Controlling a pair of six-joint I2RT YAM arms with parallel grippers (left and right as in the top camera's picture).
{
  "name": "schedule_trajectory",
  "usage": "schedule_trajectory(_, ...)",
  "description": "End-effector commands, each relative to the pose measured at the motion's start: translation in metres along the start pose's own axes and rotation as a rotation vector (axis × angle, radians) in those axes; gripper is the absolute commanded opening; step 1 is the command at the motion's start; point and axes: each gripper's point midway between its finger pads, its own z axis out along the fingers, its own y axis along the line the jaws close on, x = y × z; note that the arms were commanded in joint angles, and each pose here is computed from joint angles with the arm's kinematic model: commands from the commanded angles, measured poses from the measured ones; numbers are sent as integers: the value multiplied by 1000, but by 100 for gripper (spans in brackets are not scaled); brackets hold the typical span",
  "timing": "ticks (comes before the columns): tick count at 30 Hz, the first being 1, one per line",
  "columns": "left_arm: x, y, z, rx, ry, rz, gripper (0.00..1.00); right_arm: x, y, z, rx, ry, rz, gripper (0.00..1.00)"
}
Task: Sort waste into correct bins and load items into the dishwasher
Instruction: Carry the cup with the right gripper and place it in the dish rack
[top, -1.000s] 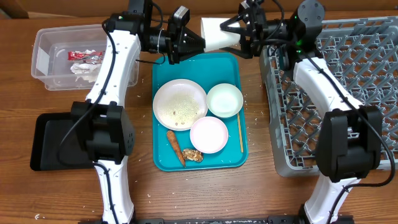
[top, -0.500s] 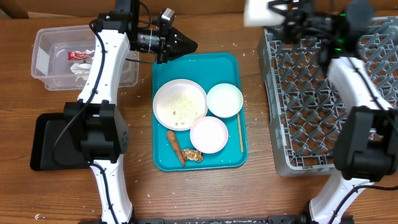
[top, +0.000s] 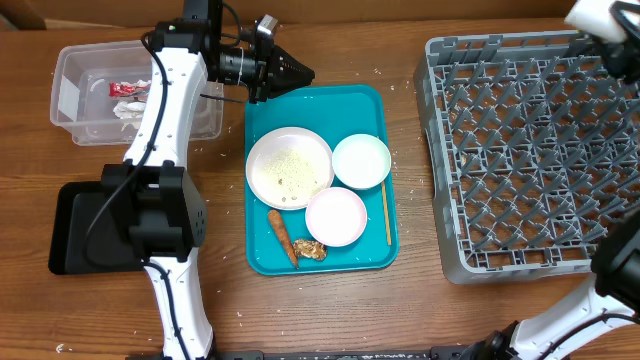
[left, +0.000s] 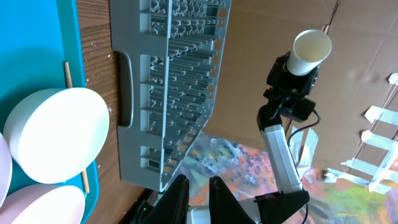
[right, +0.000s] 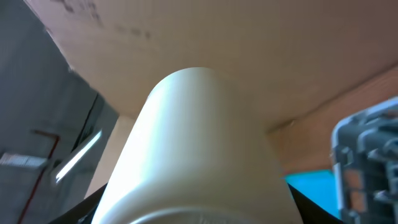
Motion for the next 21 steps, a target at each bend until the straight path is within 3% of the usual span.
schedule_trajectory(1,0,-1,-2,-4,-7,-7,16,-24,0,-19,36,-115,-86,41)
schedule_trajectory(5,0,-1,-2,-4,-7,-7,15,-43,-65,-44,252,-264,-9,41)
schedule_trajectory(7,0,-1,-2,-5,-6,-10,16,-46,-101,-62,466,-327,22,42)
schedule_trajectory(8,0,-1,-2,-5,-7,-10,16,-49,-120,-82,673,-381,23,42)
schedule_trajectory(9,0,0,-2,-9,-8,-9,16,-53,-126,-104,893,-424,-9,42)
schedule_trajectory(12,-3,7,-3,-49,-27,-9,16,-62,-111,-135,1148,-489,-61,42)
schedule_trajectory(17,-9,18,-4,-116,-60,-9,17,-61,-104,-169,1421,-570,-83,43)
schedule_trajectory(21,-11,23,-5,-143,-73,-8,19,-48,-126,-178,1529,-533,-38,47)
